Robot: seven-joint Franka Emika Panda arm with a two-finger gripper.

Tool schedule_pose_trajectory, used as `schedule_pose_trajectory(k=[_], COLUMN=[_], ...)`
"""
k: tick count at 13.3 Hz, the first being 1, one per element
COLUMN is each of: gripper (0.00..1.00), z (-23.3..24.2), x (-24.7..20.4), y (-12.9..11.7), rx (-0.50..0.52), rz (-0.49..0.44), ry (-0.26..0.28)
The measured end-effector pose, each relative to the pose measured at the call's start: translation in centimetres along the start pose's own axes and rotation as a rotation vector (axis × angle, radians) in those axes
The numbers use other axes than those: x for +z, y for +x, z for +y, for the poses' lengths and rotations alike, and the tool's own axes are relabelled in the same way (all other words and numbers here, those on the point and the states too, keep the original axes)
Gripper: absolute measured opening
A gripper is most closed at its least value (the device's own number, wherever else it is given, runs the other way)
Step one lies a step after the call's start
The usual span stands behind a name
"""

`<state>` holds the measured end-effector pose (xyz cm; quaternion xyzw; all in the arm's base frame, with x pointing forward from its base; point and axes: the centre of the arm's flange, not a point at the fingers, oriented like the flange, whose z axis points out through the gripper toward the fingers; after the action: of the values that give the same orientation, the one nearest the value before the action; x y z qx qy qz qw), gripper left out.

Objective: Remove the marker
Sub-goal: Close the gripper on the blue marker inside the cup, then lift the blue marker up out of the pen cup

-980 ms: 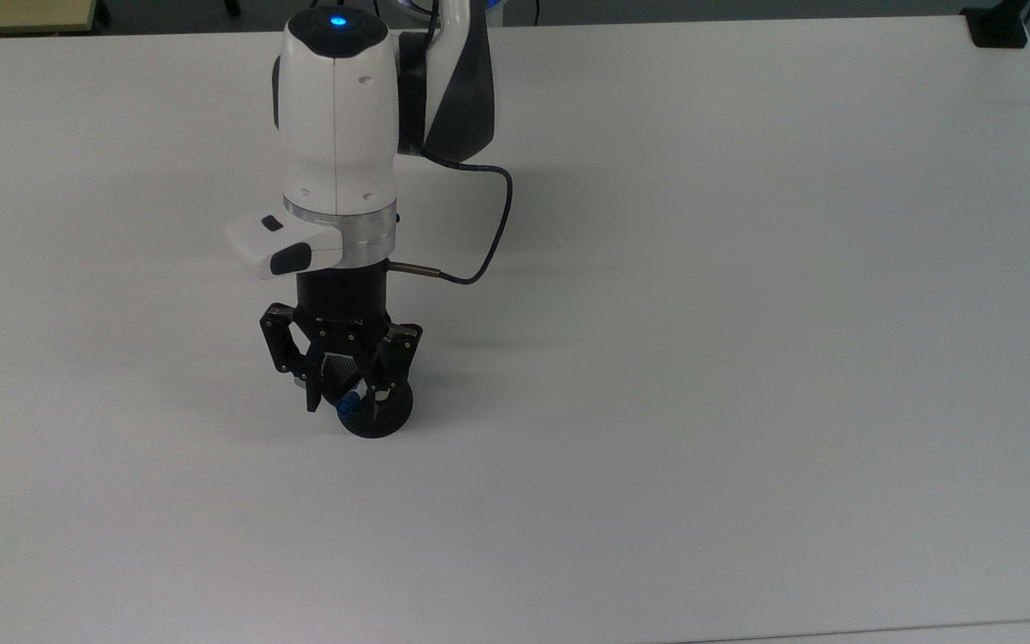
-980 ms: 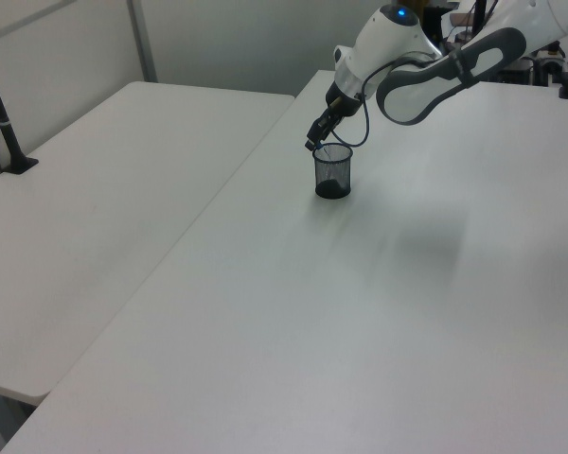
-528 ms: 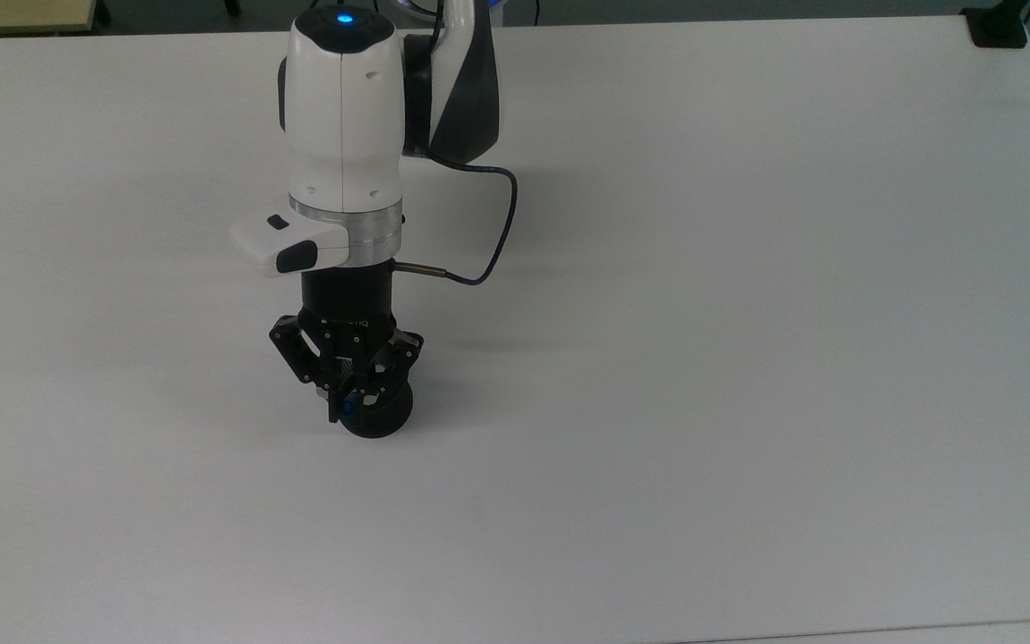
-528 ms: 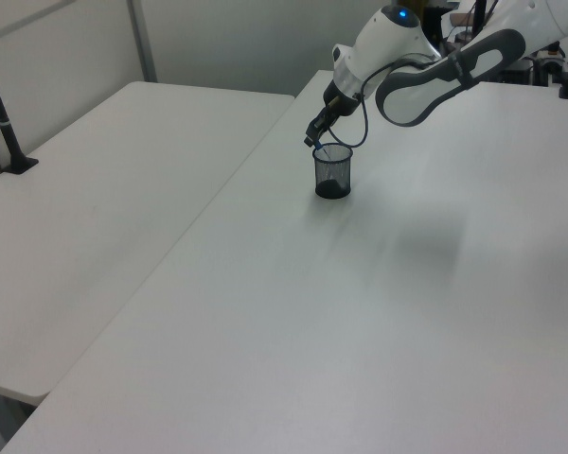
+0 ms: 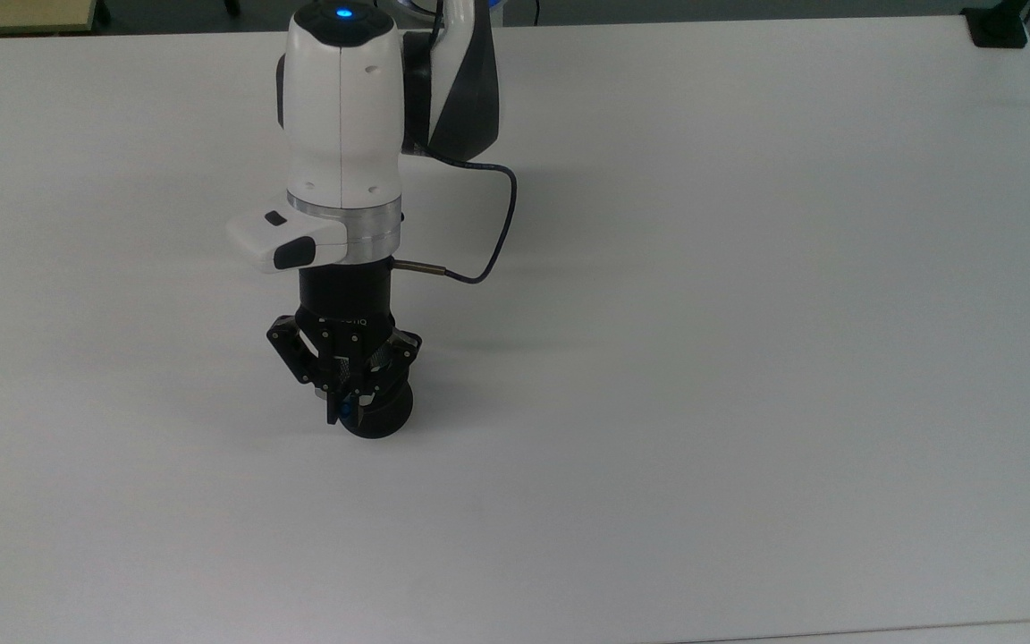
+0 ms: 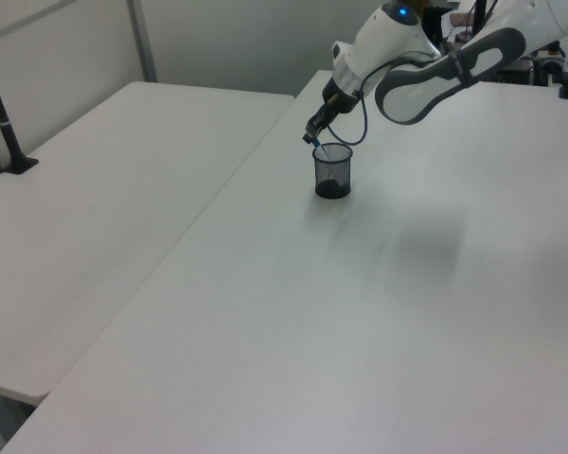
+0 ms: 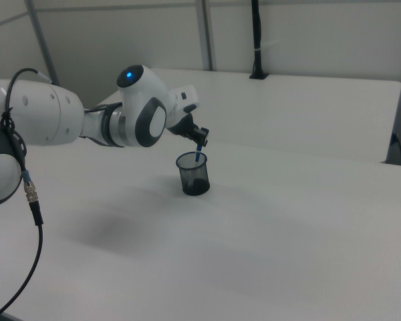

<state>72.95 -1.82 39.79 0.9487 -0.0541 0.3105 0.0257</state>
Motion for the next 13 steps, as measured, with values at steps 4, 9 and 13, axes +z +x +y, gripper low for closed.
schedule_pose_trajectory(k=[4, 9, 13], gripper=[0.17, 0.17, 0.17], z=[0.3, 0.5, -1.6], x=[-3.7, -8.2, -9.4], y=[2.7, 4.7, 4.3], rx=[0.006, 0.012, -0.011], rz=[0.071, 0.109, 0.025], ry=[0.003, -0.001, 0.001])
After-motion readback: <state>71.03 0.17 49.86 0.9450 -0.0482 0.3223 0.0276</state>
